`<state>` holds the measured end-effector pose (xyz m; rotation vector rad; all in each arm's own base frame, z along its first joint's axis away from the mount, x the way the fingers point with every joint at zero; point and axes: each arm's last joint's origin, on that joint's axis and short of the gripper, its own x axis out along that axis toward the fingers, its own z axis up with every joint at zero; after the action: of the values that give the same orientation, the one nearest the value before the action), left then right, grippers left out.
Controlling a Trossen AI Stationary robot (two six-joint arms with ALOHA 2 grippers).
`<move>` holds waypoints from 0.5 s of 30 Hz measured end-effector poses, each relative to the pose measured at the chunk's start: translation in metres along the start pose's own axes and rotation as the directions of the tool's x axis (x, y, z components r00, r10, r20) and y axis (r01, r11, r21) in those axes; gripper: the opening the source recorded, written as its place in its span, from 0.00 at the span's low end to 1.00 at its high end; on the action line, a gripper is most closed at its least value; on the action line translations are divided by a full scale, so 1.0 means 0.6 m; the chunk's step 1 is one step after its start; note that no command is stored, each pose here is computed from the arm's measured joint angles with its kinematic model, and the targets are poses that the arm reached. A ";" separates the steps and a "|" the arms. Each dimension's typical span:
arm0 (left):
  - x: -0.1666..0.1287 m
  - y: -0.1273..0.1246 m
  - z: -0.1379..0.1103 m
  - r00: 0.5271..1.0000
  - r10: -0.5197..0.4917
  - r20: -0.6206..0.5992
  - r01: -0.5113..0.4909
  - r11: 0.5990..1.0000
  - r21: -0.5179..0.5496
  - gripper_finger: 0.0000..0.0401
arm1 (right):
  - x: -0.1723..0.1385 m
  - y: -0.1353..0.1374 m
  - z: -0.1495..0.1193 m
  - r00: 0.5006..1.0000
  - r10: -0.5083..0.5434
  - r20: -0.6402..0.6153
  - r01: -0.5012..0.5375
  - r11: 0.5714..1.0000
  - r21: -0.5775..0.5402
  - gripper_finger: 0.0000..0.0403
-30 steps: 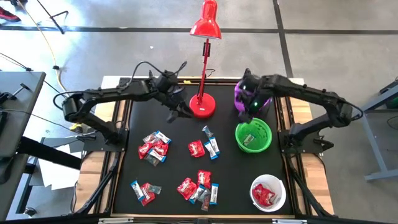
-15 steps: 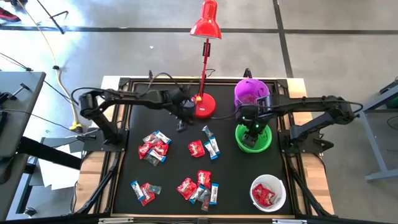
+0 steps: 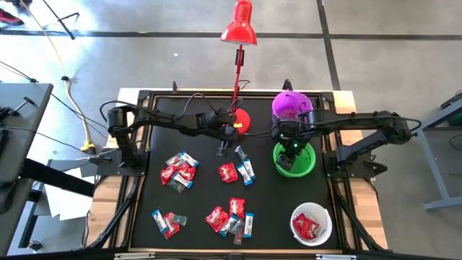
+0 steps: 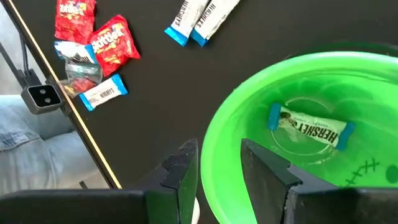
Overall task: Organize candy in baskets
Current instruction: Put the blue gummy into the violet bucket
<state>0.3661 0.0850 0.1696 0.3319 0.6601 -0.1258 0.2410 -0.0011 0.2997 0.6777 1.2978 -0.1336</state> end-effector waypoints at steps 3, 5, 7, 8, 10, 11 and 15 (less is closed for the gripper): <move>0.011 -0.004 -0.009 0.998 -0.034 -0.057 0.033 0.999 -0.032 0.26 | 0.000 0.000 0.000 1.000 -0.001 -0.001 0.001 1.000 -0.001 0.29; 0.019 -0.006 -0.008 0.995 -0.055 -0.081 0.051 0.998 -0.044 0.26 | 0.000 0.000 0.000 1.000 0.000 0.000 0.000 1.000 -0.002 0.29; 0.025 -0.010 -0.007 0.991 -0.077 -0.105 0.073 0.996 -0.042 0.26 | 0.000 0.000 0.001 1.000 0.002 0.005 -0.002 1.000 -0.007 0.29; 0.030 -0.011 -0.006 0.992 -0.078 -0.102 0.074 0.997 -0.037 0.26 | 0.000 0.000 0.001 1.000 0.003 0.006 -0.003 1.000 -0.013 0.29; 0.037 -0.015 -0.009 0.989 -0.091 -0.116 0.087 0.995 -0.038 0.26 | 0.000 0.001 0.001 1.000 0.004 0.007 -0.003 1.000 -0.022 0.29; 0.041 -0.015 -0.007 0.990 -0.092 -0.111 0.088 0.995 -0.040 0.26 | 0.000 0.001 0.002 1.000 0.004 0.008 -0.004 1.000 -0.028 0.29; 0.053 -0.020 -0.005 0.988 -0.104 -0.112 0.095 0.992 -0.081 0.26 | 0.000 0.001 0.002 1.000 0.004 0.010 -0.004 0.999 -0.039 0.29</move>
<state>0.3867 0.0748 0.1445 0.2344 0.7951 -0.1777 0.2422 -0.0013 0.2999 0.6460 1.2859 -0.1084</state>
